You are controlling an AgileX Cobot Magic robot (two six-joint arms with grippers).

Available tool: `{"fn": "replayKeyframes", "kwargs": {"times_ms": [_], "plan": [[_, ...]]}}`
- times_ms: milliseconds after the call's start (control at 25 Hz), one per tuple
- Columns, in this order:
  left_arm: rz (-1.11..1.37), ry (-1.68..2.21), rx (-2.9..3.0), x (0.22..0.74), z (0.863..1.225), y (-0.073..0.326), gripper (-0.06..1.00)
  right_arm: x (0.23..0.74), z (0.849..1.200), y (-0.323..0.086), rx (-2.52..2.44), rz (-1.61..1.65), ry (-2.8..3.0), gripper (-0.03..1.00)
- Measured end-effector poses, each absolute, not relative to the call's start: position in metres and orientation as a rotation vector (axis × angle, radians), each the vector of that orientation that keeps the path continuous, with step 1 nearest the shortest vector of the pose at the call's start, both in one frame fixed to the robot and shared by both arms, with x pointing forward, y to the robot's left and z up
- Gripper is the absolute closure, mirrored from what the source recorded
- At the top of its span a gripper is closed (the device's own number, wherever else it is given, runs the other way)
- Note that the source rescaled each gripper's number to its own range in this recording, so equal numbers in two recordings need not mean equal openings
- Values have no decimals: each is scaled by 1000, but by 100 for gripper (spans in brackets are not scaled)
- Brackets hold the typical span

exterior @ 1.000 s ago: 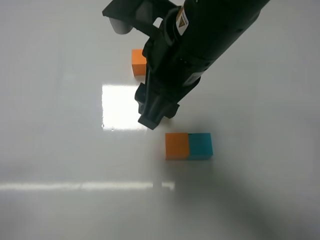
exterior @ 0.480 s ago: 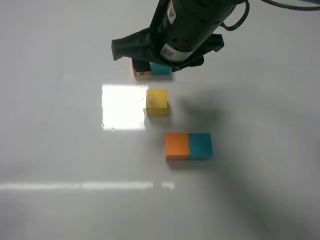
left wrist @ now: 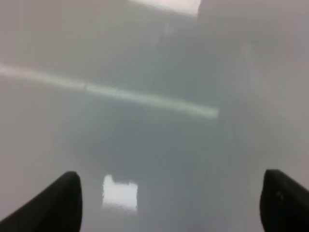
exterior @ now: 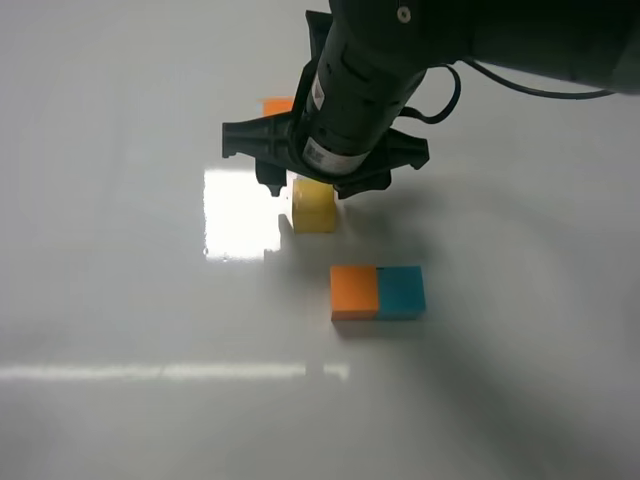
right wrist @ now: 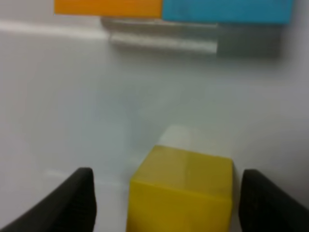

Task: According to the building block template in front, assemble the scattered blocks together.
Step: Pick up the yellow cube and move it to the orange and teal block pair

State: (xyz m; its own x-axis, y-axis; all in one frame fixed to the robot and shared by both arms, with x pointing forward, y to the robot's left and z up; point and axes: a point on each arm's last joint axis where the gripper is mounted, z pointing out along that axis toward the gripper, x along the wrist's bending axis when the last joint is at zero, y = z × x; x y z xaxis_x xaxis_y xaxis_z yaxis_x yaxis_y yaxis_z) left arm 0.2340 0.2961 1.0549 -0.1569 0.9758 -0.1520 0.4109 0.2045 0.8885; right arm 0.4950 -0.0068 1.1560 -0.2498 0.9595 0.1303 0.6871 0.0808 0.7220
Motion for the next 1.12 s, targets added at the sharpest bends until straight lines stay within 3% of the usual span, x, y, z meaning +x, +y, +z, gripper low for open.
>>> {"fn": "replayKeyframes", "kwargs": {"times_ms": [120, 200, 280, 320, 640, 920, 1120], "plan": [[915, 1701, 1314, 234, 1055, 296, 19, 498, 1148, -3, 1643, 948, 1992, 29], [915, 1701, 1314, 234, 1055, 296, 19, 500, 1143, -2, 1644, 917, 1991, 35], [915, 1701, 1315, 234, 1055, 296, 19, 501, 1141, -3, 1636, 883, 1981, 59], [915, 1701, 1315, 234, 1055, 296, 19, 502, 1140, -5, 1636, 865, 1973, 64], [917, 1699, 1316, 234, 1055, 296, 19, 492, 1141, -10, 1500, 669, 1934, 63], [917, 1699, 1316, 234, 1055, 296, 19, 481, 1148, -6, 1486, 703, 1911, 63], [917, 1699, 1316, 234, 1055, 296, 19, 473, 1171, -20, 1484, 792, 1874, 63]]}}
